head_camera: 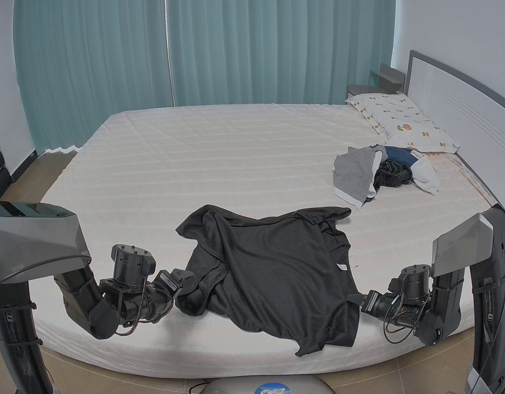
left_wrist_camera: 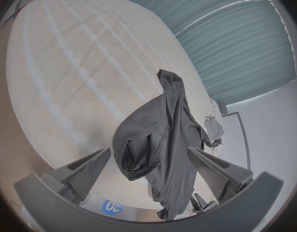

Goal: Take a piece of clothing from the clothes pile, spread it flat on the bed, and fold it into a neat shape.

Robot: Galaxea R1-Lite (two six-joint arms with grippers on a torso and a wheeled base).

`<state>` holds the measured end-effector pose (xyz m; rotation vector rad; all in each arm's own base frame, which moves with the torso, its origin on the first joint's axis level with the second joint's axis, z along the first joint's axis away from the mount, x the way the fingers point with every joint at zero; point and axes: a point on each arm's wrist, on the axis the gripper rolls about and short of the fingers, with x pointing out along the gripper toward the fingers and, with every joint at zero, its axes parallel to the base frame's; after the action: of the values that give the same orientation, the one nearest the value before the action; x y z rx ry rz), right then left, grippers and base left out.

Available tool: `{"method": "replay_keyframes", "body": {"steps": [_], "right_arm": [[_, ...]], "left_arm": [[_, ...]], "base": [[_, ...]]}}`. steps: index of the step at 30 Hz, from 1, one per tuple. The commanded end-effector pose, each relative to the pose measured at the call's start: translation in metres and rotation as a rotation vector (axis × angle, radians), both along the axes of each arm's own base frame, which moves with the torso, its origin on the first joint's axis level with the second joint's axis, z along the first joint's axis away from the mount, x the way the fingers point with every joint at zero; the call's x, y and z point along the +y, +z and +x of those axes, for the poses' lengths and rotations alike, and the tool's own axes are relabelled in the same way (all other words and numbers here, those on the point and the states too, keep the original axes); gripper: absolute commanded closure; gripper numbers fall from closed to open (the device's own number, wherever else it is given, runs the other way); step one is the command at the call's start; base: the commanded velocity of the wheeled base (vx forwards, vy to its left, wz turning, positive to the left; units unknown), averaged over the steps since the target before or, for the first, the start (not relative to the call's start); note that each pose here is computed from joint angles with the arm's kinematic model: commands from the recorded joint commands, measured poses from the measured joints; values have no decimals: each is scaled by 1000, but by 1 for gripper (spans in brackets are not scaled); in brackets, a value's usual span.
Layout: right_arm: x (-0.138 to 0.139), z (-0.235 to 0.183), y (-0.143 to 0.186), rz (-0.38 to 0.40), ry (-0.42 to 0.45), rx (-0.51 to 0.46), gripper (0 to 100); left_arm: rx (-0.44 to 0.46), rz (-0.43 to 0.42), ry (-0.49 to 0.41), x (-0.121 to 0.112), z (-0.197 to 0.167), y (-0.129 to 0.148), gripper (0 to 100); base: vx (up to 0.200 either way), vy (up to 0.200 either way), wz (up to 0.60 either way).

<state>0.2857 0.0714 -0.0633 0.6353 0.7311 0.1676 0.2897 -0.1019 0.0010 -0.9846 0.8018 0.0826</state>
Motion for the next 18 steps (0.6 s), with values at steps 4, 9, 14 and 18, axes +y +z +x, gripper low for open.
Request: {"method": "replay_keyframes", "body": {"steps": [4, 9, 14, 18], "right_arm": [[1, 2, -3, -4, -5, 3, 100], [-5, -2, 1, -25, -44, 9, 100], [-28, -4, 22, -25, -115, -37, 100], [-62, 3, 33, -9, -197, -67, 100]], "left_arm": [[4, 3, 2, 0, 0, -2, 0], [11, 13, -8, -1, -1, -4, 0], [12, 14, -11, -1, -1, -5, 0], [14, 15, -11, -1, -1, -5, 0]], "base": [[0, 0, 0], [0, 0, 0], [0, 0, 0], [0, 0, 0]]}}
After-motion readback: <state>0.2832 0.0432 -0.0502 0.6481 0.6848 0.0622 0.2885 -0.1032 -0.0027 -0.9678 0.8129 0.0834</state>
